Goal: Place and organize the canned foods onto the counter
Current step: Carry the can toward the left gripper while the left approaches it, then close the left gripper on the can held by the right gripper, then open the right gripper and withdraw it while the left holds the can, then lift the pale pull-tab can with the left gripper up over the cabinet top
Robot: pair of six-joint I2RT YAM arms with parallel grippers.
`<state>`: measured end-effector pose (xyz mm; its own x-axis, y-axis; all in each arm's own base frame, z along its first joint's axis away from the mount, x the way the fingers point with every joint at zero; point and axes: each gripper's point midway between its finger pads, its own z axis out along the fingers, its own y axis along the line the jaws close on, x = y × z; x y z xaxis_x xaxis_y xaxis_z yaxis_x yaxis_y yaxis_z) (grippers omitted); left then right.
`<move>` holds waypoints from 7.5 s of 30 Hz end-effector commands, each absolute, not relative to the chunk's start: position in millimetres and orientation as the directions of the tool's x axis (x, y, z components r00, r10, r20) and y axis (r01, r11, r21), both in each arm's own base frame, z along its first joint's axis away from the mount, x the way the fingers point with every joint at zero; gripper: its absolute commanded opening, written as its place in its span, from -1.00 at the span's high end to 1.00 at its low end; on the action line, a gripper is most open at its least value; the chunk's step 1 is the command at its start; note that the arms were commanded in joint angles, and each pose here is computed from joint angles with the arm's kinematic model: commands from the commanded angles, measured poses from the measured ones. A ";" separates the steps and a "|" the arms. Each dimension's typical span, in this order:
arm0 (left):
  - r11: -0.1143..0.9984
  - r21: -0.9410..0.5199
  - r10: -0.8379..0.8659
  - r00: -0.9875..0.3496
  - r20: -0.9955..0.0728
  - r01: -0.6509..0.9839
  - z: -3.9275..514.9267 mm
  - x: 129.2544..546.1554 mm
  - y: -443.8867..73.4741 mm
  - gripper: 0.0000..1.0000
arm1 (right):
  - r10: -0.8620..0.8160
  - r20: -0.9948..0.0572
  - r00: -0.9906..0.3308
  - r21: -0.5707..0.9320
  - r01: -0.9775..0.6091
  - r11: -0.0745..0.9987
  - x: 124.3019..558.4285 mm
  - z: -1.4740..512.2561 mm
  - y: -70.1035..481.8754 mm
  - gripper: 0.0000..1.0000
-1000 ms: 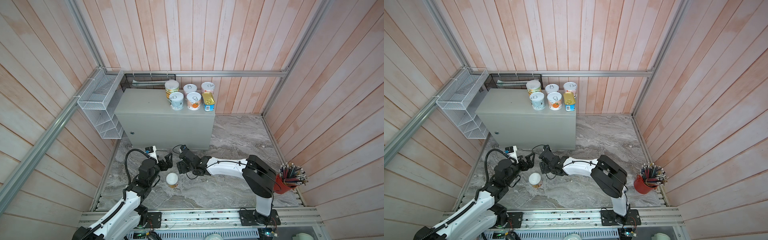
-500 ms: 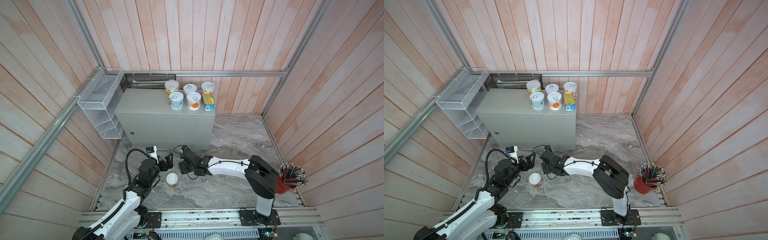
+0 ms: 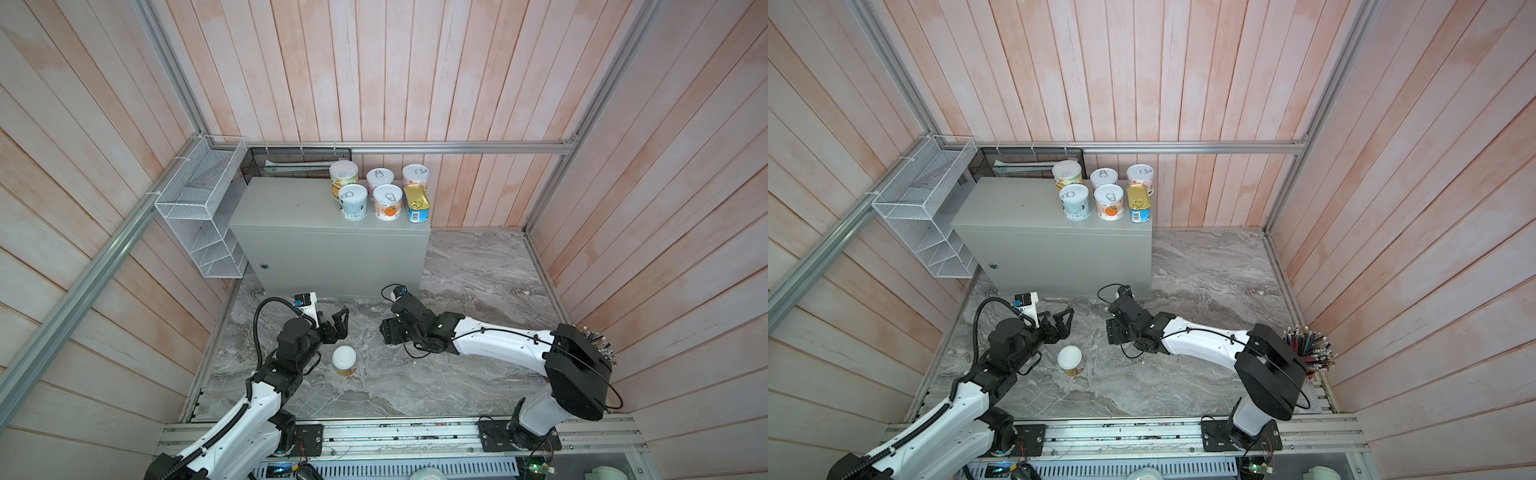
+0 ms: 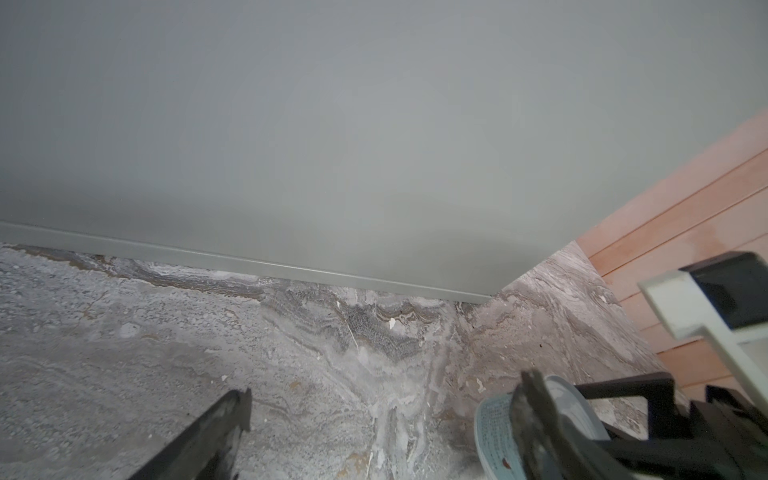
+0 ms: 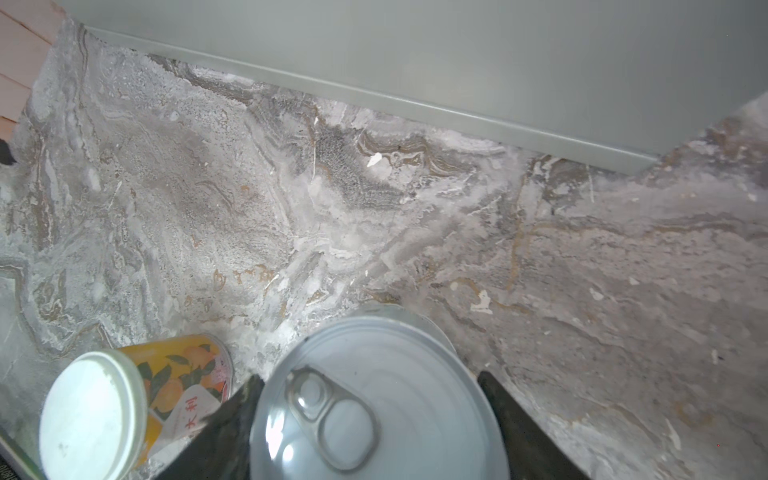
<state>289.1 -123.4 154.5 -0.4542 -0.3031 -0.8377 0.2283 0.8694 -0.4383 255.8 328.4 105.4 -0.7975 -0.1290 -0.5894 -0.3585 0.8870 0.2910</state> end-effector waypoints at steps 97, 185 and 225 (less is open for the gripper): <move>0.210 -0.029 0.340 -0.101 -0.935 0.977 156.5 188.5 -403.7 -0.72 | 0.095 -0.608 -0.788 0.683 -0.459 0.568 205.9 193.8 240.3 -0.18; 0.704 -0.029 0.103 -0.142 -0.984 0.710 326.1 260.9 -325.5 -0.05 | 0.356 -0.559 -0.749 0.755 -0.281 0.593 191.0 150.7 187.5 -0.74; 0.976 -0.106 -0.118 0.052 -0.992 0.188 554.5 408.9 -138.9 -0.03 | 0.275 -0.655 -0.704 0.711 -0.450 0.540 184.5 135.0 201.3 -0.85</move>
